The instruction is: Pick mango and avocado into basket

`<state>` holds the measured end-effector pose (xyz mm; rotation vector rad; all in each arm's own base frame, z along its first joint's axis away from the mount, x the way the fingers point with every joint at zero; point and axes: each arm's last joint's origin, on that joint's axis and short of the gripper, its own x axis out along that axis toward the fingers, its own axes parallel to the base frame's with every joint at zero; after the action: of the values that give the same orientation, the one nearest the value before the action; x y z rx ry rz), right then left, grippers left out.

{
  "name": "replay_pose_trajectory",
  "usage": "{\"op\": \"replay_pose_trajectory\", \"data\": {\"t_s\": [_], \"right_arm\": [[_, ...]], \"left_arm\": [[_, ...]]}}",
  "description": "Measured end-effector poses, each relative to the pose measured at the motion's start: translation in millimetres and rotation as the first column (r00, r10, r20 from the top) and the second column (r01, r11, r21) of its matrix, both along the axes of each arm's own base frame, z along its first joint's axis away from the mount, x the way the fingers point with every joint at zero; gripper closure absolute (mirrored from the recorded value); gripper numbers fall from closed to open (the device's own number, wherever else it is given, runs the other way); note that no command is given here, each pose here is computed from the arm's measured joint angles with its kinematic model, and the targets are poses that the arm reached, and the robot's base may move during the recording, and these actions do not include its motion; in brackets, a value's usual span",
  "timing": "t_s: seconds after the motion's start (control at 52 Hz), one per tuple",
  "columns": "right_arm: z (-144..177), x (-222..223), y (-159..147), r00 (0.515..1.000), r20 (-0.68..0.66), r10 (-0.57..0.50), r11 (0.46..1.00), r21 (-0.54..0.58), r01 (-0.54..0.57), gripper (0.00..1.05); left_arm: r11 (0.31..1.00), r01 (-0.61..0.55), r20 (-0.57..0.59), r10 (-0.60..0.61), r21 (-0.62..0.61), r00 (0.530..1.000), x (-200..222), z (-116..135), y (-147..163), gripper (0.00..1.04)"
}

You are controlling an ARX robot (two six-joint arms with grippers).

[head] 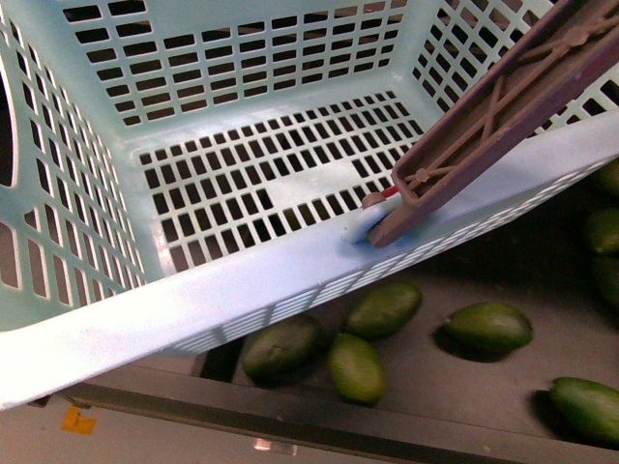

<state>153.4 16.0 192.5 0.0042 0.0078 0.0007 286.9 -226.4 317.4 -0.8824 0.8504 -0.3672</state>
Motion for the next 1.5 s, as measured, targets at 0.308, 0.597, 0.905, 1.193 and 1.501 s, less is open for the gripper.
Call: {"op": "replay_pose_trajectory", "data": {"t_s": [0.308, 0.597, 0.905, 1.193, 1.501], "right_arm": [[0, 0, 0, 1.000, 0.000, 0.010, 1.000, -0.001, -0.010, 0.09], [0, 6, 0, 0.981, -0.153, -0.120, 0.992, 0.026, 0.125, 0.09], [-15, 23, -45, 0.698, -0.620, -0.358, 0.872, 0.045, 0.487, 0.09], [-58, 49, -53, 0.508, -0.806, -0.303, 0.718, 0.158, 0.678, 0.09], [-100, 78, -52, 0.399, -0.866, -0.300, 0.567, 0.174, 0.805, 0.09]], "left_arm": [[1.000, -0.013, 0.001, 0.013, 0.002, 1.000, 3, 0, 3, 1.01], [1.000, -0.014, 0.010, 0.014, 0.012, 1.000, 3, 0, 4, 1.01], [1.000, 0.014, -0.008, -0.014, -0.006, 1.000, -1, -1, -2, 1.01], [1.000, -0.004, 0.003, 0.004, 0.007, 1.000, 0, -1, -1, 1.01], [1.000, 0.010, -0.003, -0.010, 0.000, 1.000, 0, -1, -1, 1.01]]}}
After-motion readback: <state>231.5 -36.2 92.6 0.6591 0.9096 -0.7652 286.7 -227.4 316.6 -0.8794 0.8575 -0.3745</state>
